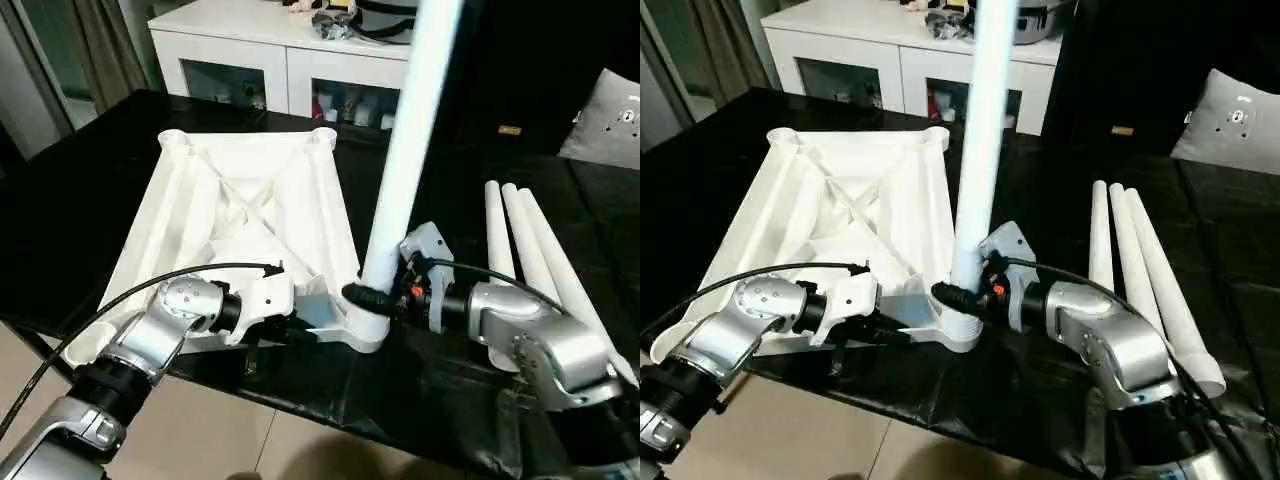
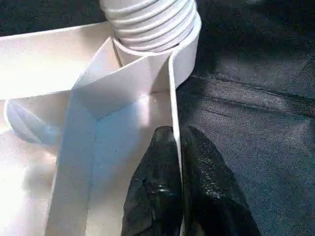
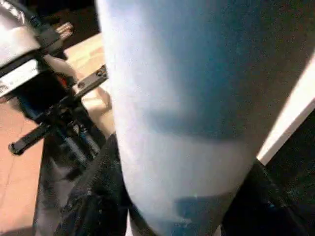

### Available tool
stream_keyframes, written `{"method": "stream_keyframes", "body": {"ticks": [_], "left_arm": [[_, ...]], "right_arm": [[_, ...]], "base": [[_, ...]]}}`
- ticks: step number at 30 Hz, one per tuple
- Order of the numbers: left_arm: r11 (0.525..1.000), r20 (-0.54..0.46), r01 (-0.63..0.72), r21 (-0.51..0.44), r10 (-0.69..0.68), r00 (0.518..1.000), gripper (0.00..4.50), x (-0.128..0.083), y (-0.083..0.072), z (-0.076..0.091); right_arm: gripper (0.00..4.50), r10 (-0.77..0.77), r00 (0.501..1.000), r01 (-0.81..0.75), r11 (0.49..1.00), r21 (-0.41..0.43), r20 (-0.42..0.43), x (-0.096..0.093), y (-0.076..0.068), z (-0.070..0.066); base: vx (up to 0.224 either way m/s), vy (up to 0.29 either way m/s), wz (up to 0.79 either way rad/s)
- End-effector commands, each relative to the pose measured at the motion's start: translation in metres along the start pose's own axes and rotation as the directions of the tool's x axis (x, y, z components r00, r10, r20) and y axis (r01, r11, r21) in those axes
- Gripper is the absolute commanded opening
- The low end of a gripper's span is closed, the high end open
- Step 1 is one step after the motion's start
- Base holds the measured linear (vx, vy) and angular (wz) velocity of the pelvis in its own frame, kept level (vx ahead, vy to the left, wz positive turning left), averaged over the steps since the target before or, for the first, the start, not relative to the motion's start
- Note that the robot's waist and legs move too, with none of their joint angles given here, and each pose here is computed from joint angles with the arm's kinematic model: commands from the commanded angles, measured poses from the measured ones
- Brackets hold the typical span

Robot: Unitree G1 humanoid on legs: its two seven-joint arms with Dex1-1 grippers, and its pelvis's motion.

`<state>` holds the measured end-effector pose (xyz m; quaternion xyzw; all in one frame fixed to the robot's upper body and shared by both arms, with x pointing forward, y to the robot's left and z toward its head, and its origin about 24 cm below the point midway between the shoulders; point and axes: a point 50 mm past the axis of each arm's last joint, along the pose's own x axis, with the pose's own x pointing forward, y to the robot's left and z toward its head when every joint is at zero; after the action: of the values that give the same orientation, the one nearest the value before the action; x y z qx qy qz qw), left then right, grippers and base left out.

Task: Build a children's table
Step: Insert table leg to table base

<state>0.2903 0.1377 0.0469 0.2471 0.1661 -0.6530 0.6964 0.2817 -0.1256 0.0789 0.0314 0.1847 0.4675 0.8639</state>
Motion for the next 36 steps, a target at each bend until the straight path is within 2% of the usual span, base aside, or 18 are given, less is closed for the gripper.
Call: {"method": "stream_keyframes", "body": {"ticks": [1,4,5,7,11,13,15,16,17,20,22,27,29,30,31,33,36], "left_arm": [[1.0,-0.001,0.011,0.0,-0.011,1.0,0.0,-0.002,-0.002,-0.001],[1.0,-0.005,0.011,-0.006,-0.011,1.0,0.0,-0.002,-0.002,-0.002],[1.0,-0.003,0.004,-0.013,-0.004,1.0,0.0,-0.003,-0.003,-0.003],[1.0,0.006,-0.006,-0.022,0.006,1.0,0.0,-0.003,-0.003,-0.003],[0.999,0.021,-0.028,-0.034,0.029,0.999,0.0,-0.001,-0.002,-0.002],[0.997,0.03,-0.061,-0.043,0.062,0.998,0.0,0.001,-0.001,-0.001],[0.996,0.033,-0.073,-0.042,0.074,0.997,0.0,0.002,0.0,-0.001],[0.996,0.036,-0.081,-0.043,0.083,0.996,0.0,0.002,0.0,0.0],[0.996,0.036,-0.081,-0.043,0.083,0.996,0.0,0.002,0.0,0.0],[0.995,0.04,-0.094,-0.043,0.095,0.995,0.0,0.004,0.001,0.0],[0.994,0.041,-0.096,-0.045,0.098,0.994,0.0,0.005,0.001,0.0],[0.995,0.033,-0.09,-0.04,0.091,0.995,0.0,0.006,0.001,0.0],[0.997,0.02,-0.073,-0.025,0.073,0.997,0.0,0.005,0.002,0.0],[0.997,0.02,-0.073,-0.025,0.073,0.997,0.0,0.005,0.002,0.0],[0.998,0.014,-0.057,-0.019,0.057,0.998,0.0,0.004,0.002,0.0],[0.999,0.012,-0.05,-0.017,0.05,0.999,0.0,0.004,0.002,0.001],[1.0,-0.005,-0.023,0.001,0.023,1.0,0.0,0.001,0.006,0.002]], "right_arm": [[1.9,-0.025,1.0,0.026,0.999,0.044,-0.014,-0.001,-0.004,-0.01],[1.89,-0.036,0.999,0.035,0.997,0.074,0.008,-0.003,-0.005,-0.014],[1.89,-0.048,0.998,0.041,0.988,0.147,0.042,-0.007,-0.007,-0.022],[1.89,-0.063,0.996,0.048,0.979,0.198,0.067,-0.01,-0.008,-0.029],[1.89,-0.087,0.993,0.066,0.97,0.234,0.078,-0.014,-0.009,-0.043],[1.89,-0.102,0.991,0.078,0.965,0.25,0.087,-0.019,-0.007,-0.059],[1.89,-0.114,0.989,0.09,0.965,0.245,0.088,-0.022,-0.006,-0.063],[1.89,-0.131,0.989,0.114,0.972,0.204,0.075,-0.025,-0.005,-0.068],[1.89,-0.131,0.989,0.114,0.972,0.204,0.075,-0.025,-0.005,-0.068],[1.89,-0.153,0.988,0.153,0.988,0.029,-0.007,-0.026,-0.003,-0.075],[1.89,-0.16,0.987,0.159,0.987,-0.032,-0.03,-0.025,-0.002,-0.078],[1.89,-0.145,0.987,0.139,0.986,-0.09,-0.075,-0.02,-0.003,-0.079],[1.89,-0.097,0.986,0.081,0.99,-0.116,-0.136,-0.014,-0.003,-0.078],[1.89,-0.097,0.986,0.081,0.99,-0.116,-0.136,-0.014,-0.003,-0.078],[1.89,-0.045,0.979,0.017,0.991,-0.135,-0.201,-0.01,-0.002,-0.08],[1.89,-0.03,0.976,0.001,0.991,-0.133,-0.216,-0.009,-0.002,-0.08],[1.89,0.055,0.965,-0.079,0.994,-0.082,-0.256,0.0,-0.004,-0.074]], "base": [[0.0,0.0,0.0],[0.0,0.0,0.0],[0.0,0.0,0.0],[0.0,0.0,0.0],[0.0,0.0,0.0],[0.0,0.0,0.0],[0.0,0.0,0.0],[0.0,0.0,0.0],[0.0,0.0,0.0],[0.0,0.0,0.0],[0.0,0.0,0.0],[0.0,0.0,0.0],[0.0,0.0,0.0],[0.0,0.0,0.0],[0.0,0.0,0.0],[0.0,0.0,0.0],[0.0,0.0,0.0]]}}
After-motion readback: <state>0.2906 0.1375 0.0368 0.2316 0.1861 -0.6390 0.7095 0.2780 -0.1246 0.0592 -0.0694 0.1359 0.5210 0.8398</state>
